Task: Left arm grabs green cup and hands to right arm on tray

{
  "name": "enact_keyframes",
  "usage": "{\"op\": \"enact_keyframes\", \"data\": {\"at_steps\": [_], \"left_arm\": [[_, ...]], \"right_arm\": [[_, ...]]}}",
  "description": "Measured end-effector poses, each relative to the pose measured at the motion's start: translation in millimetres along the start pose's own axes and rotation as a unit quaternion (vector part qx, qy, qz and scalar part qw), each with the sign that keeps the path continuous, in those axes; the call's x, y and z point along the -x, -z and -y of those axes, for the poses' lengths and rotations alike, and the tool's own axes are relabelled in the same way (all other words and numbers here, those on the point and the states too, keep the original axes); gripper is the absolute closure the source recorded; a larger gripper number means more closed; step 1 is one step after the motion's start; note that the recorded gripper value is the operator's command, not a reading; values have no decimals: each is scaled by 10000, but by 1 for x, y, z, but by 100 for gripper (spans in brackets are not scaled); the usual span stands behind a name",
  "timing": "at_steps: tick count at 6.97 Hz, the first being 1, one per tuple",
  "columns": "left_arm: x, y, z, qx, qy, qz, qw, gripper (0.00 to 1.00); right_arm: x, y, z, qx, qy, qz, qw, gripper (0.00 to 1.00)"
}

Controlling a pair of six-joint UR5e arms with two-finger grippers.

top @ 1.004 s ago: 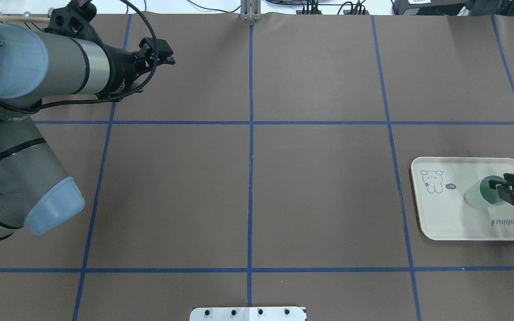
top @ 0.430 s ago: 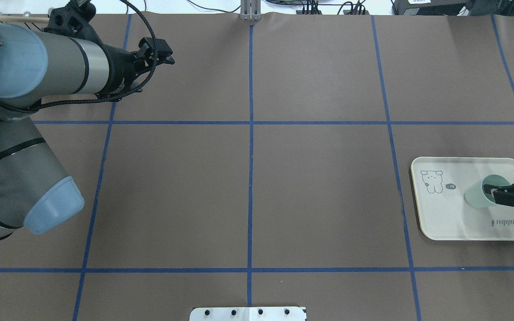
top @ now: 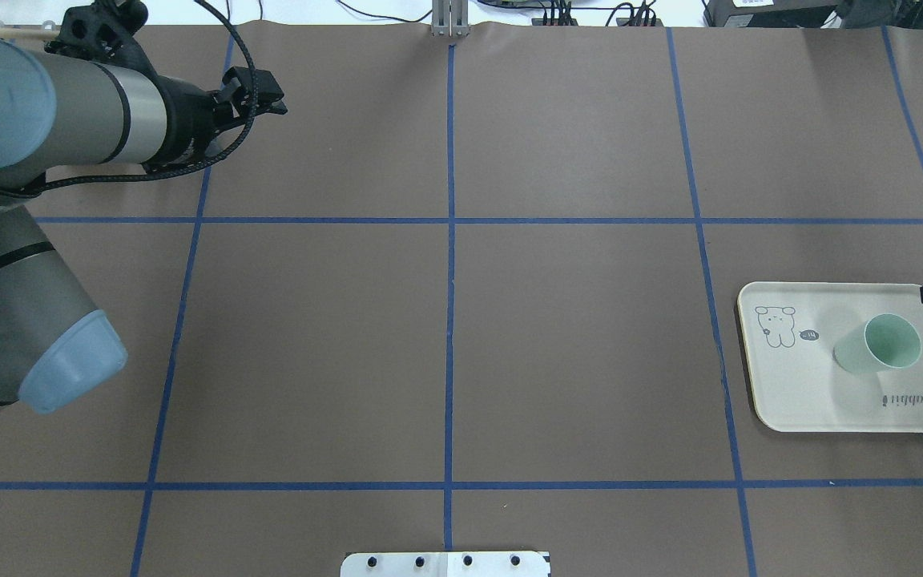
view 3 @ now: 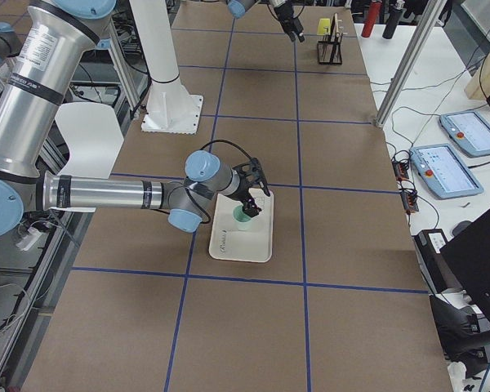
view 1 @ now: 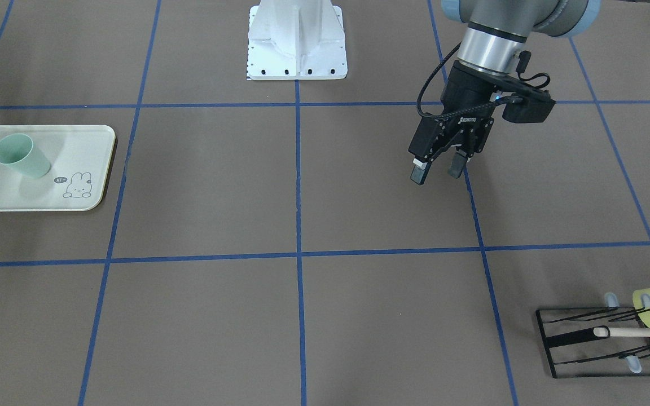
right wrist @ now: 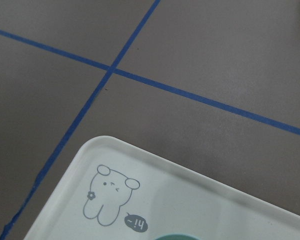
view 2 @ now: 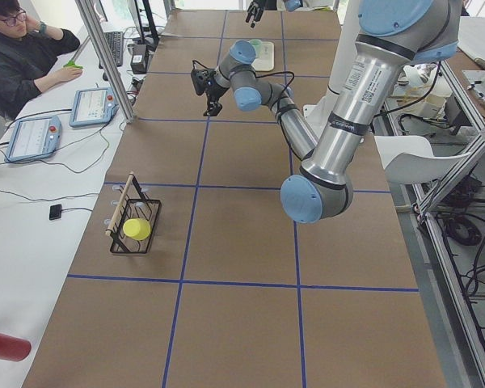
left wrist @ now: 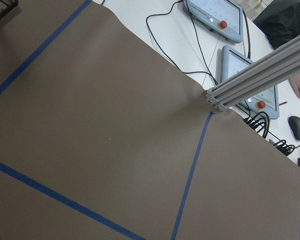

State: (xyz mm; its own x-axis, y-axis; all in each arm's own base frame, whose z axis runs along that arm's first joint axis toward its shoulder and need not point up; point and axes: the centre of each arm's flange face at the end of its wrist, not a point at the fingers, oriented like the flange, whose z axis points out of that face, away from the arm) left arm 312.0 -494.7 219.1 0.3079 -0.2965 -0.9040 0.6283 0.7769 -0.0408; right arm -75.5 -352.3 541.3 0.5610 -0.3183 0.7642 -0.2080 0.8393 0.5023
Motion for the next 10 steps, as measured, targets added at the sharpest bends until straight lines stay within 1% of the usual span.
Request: {"op": "enact_keyframes", "data": {"at_steps": [1,2,3,4,5,6,8,9,10], "left_arm": [[31,-4,18,-112,-522,267,9982,0],[69,-5,40,-202,-1110,607,9918,0],[110,-3,62,-153,-1595,936,9826,0],[149,2,82,64,-1909,1176,9745,0],[189,12,101,378,-2103,1332,9678,0],[228,20,121,691,-2216,1432,9621,0],[297,34,161,1212,-2339,1612,9511,0],[323,42,179,1450,-2421,1733,9436,0],[341,51,194,1628,-2464,1805,9382,0]], "right_arm": [[-9,10,15,42,-160,41,9999,1],[-16,14,22,114,-249,-9,9996,1],[-22,14,24,175,-302,-83,9994,1],[-28,13,23,222,-326,-151,9991,1],[-34,12,23,294,-325,-240,9988,1],[-43,10,27,426,-277,-382,9980,1],[-65,10,43,819,-61,-730,9939,1],[-74,12,49,1051,50,-818,9911,1],[-81,14,56,1309,75,-786,9882,1]]}}
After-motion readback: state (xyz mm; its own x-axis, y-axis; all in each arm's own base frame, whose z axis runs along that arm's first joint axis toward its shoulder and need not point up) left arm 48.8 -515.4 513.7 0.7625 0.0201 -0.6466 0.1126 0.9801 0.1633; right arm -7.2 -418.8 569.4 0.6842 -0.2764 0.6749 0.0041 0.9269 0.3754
